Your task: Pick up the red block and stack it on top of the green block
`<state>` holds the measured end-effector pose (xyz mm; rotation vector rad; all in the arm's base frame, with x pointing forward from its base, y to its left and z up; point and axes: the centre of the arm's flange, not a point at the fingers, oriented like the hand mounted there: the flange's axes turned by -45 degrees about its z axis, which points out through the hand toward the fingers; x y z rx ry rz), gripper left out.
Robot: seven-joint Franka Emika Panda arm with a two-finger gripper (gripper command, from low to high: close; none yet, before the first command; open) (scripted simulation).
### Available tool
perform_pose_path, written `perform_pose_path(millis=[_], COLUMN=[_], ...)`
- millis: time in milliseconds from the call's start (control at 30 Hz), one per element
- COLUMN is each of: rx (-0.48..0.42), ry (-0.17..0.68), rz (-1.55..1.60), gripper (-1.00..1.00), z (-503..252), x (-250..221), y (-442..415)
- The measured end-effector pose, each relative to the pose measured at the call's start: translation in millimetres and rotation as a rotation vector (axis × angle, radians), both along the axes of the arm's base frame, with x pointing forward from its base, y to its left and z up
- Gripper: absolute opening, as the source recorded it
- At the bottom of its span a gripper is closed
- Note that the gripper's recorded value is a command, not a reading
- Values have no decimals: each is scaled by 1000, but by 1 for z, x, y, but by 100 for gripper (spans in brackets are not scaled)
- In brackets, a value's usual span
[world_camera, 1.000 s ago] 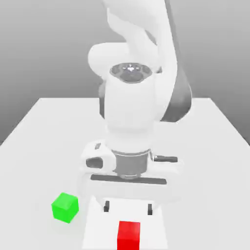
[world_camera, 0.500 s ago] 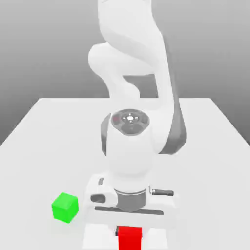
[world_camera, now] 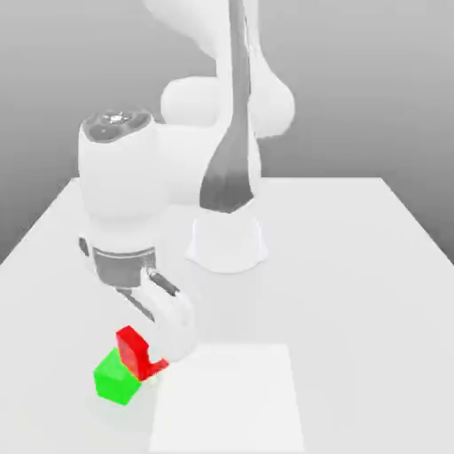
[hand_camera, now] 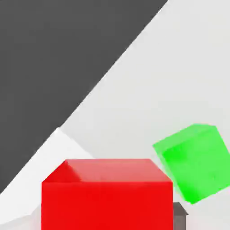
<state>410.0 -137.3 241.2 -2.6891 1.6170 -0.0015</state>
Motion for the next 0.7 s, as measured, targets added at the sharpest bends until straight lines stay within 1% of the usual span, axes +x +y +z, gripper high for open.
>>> perform_pose_path(millis=[133,267,300,533,700], rx=[-3,-4,-3,-3,-2], ry=[1,2,2,3,3], rz=[-251,-258,-257,-256,-258], gripper=[-100,-100,100,100,100], z=[-2,-41,-53,-56,-7], x=[-27,-26,-26,-27,-27], y=[-31,-26,-25,-24,-25])
